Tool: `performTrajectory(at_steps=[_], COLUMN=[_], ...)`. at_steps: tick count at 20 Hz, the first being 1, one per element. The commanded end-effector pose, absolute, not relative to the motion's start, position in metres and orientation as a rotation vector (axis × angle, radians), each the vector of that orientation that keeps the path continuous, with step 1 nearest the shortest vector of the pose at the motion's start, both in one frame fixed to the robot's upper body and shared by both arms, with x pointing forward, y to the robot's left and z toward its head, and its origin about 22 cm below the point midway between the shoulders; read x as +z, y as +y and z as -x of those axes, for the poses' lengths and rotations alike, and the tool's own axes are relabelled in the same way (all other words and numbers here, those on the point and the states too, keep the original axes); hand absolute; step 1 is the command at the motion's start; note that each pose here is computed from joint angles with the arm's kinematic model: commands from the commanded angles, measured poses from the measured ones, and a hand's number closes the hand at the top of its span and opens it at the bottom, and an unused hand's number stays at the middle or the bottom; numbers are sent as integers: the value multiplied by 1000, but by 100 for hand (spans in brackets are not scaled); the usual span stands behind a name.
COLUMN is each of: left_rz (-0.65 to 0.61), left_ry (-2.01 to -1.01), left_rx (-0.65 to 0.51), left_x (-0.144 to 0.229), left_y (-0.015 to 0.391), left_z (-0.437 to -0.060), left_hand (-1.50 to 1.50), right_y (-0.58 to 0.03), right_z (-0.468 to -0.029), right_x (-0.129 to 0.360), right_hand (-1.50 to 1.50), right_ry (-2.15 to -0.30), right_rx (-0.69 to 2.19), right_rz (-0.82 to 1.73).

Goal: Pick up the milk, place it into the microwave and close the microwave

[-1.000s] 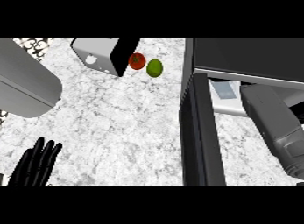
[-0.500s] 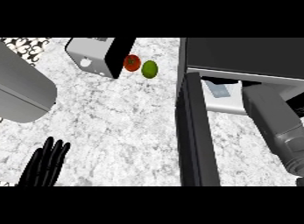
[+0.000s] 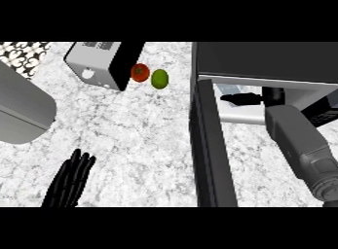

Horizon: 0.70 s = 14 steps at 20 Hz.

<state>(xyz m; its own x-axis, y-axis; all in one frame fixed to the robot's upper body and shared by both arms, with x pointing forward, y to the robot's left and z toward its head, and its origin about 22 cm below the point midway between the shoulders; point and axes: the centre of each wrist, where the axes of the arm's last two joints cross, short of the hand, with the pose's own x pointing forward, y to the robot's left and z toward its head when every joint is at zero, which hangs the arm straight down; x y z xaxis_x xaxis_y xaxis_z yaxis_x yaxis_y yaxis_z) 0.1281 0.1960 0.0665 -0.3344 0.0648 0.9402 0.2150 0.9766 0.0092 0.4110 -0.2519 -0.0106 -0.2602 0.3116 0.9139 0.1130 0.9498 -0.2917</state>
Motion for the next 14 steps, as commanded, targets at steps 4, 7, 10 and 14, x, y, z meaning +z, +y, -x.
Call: performTrajectory(at_steps=[4,7,10,14], left_rz=[259,296,322,387], left_ry=[-1841,-1845,-1801,-1779], left_rx=[-219,-251,-361,-455], left_x=[55,58,46,57], left_y=[188,171,187,170], left_z=[-136,-146,-158,-164], left_hand=[-150,-150,-150,150], right_y=[-257,-256,-249,-266], right_z=[-382,-375,-373,-357], right_x=[-51,-60,-64,-78], right_hand=[-150,-150,-150,-150], right_ry=[-1838,-1846,-1846,-1849], right_rx=[145,133,109,102], right_rz=[125,75,29,48])
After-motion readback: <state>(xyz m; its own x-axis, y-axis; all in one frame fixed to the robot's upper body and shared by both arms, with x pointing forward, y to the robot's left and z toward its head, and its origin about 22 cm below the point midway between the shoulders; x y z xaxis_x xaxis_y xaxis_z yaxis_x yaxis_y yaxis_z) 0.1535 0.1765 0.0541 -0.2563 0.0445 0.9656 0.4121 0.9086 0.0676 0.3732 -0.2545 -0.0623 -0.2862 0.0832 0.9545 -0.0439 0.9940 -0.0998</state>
